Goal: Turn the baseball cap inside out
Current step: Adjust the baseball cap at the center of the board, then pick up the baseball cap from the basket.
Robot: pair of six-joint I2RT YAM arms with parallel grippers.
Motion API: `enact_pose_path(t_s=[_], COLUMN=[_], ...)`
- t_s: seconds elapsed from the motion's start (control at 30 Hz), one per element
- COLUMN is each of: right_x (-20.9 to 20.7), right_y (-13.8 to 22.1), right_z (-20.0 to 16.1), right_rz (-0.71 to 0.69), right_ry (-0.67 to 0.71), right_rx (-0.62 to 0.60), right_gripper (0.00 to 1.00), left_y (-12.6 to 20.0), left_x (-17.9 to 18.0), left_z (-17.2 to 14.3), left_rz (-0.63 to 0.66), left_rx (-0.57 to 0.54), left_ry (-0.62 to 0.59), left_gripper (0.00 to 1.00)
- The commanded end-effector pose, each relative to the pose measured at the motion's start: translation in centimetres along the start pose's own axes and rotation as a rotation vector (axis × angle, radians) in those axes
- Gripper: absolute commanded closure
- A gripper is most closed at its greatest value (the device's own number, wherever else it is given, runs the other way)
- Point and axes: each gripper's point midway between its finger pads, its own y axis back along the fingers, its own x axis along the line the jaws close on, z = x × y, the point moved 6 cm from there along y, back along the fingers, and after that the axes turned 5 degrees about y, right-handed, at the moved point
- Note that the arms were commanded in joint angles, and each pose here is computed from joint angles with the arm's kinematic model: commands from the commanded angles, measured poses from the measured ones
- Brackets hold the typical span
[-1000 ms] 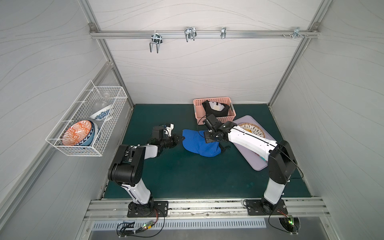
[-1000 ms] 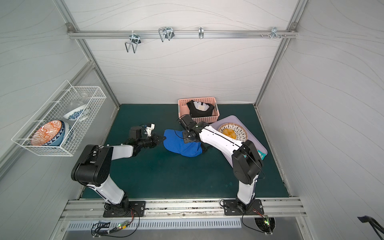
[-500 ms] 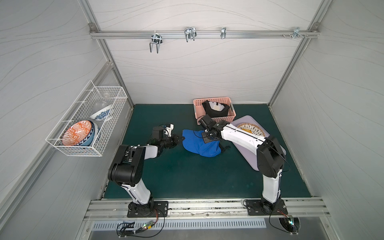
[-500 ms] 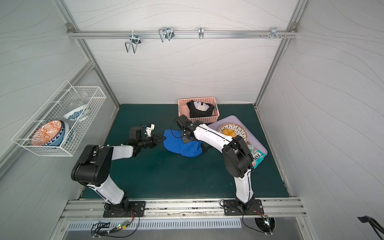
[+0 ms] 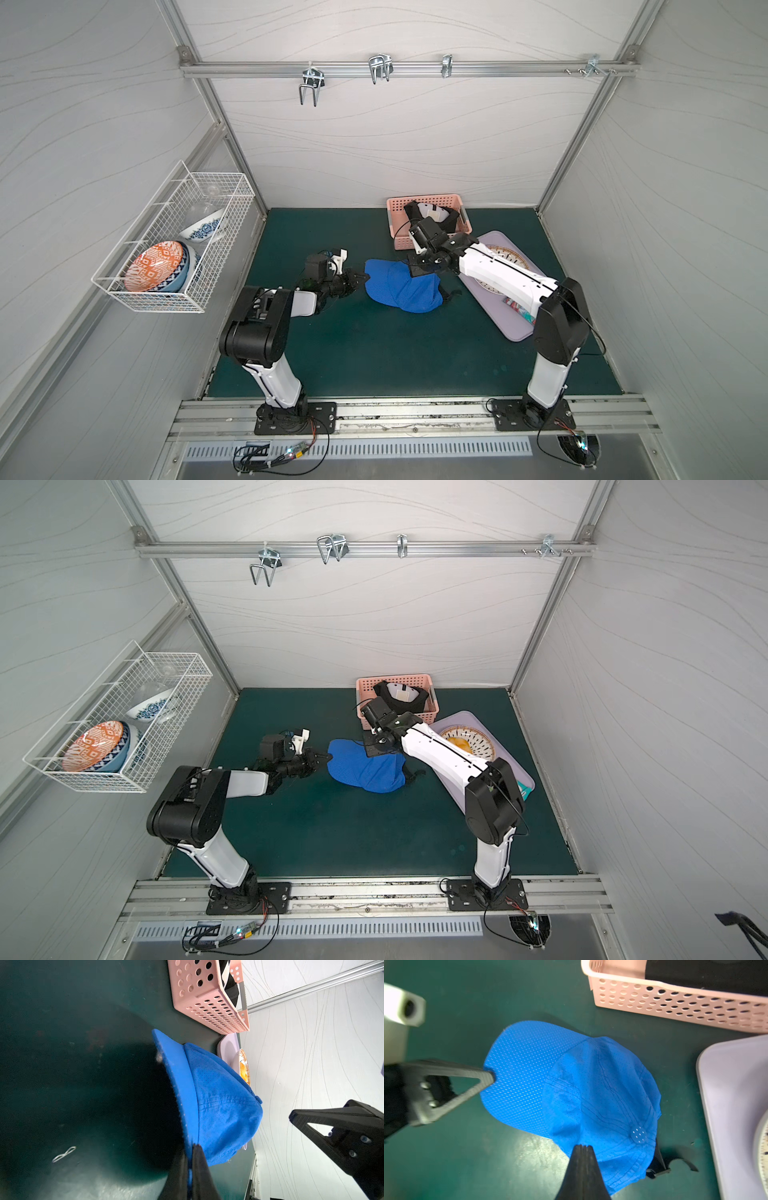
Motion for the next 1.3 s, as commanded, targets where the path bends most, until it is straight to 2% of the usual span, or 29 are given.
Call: enact_pose_path(t_s=[0.0, 0.07, 0.17, 0.33, 0.47, 0.5, 0.6, 0.67, 0.7, 0.73, 0.83, 0.87, 1.03, 1.17, 1.27], right_x=[-0.9, -1.2, -2.2, -5.3, -8.3, -9.0, -10.4, -11.1, -11.3, -11.4, -11.5, -11.6, -12.2, -13.7, -15.1], right_y=[0.6, 1.2, 2.4, 3.8, 4.4, 4.5, 4.8, 5.1, 5.2, 5.3, 6.1, 6.6, 10.0, 11.4, 9.9], right_z=[0.2, 0.4, 0.2, -2.4, -5.0, -5.6, -6.8, -7.1, -7.2, -7.3, -7.0, -6.8, -5.2, -2.2, 0.6], right_rz=[0.095, 0.1, 0.066, 0.065, 0.061, 0.055, 0.045, 0.042, 0.042, 0.04, 0.044, 0.043, 0.017, 0.014, 0.017], right_ry=[-0.104, -0.105, -0.11, -0.206, -0.307, -0.325, -0.359, -0.374, -0.374, -0.373, -0.361, -0.356, -0.327, -0.318, -0.312], right_rx=[-0.016, -0.037, -0.059, -0.085, -0.078, -0.071, -0.065, -0.066, -0.066, -0.069, -0.099, -0.119, -0.273, -0.368, -0.371], right_gripper=[1.0, 1.0, 0.71, 0.42, 0.37, 0.36, 0.36, 0.35, 0.33, 0.32, 0.26, 0.24, 0.12, 0.07, 0.06], left_y=[-0.4, -0.6, -1.0, -2.5, -3.4, -3.4, -2.8, -2.1, -1.7, -1.2, 0.3, 0.8, 4.2, 6.7, 7.7], left_x=[1.5, 1.5, 1.6, 2.0, 2.6, 2.7, 2.8, 2.6, 3.0, 3.0, 2.8, 2.8, -0.3, -3.5, -5.8], left_z=[0.1, 0.4, 0.9, 2.7, 3.8, 4.0, 4.3, 4.6, 4.4, 4.5, 4.8, 4.8, 4.9, 4.2, 3.0], left_rz=[0.032, 0.026, 0.024, 0.021, 0.029, 0.038, 0.086, 0.116, 0.149, 0.172, 0.229, 0.256, 0.355, 0.331, 0.287], left_rx=[-0.025, -0.032, -0.045, -0.054, -0.043, -0.042, -0.038, -0.048, -0.04, -0.045, -0.067, -0.071, -0.103, -0.14, -0.149], left_ry=[0.035, 0.031, 0.025, 0.016, 0.003, -0.008, -0.046, -0.078, -0.073, -0.08, -0.114, -0.13, -0.303, -0.42, -0.481], left_gripper=[1.0, 1.0, 1.0, 1.0, 1.0, 0.95, 0.64, 0.47, 0.41, 0.29, 0.04, 0.0, 0.0, 0.0, 0.0])
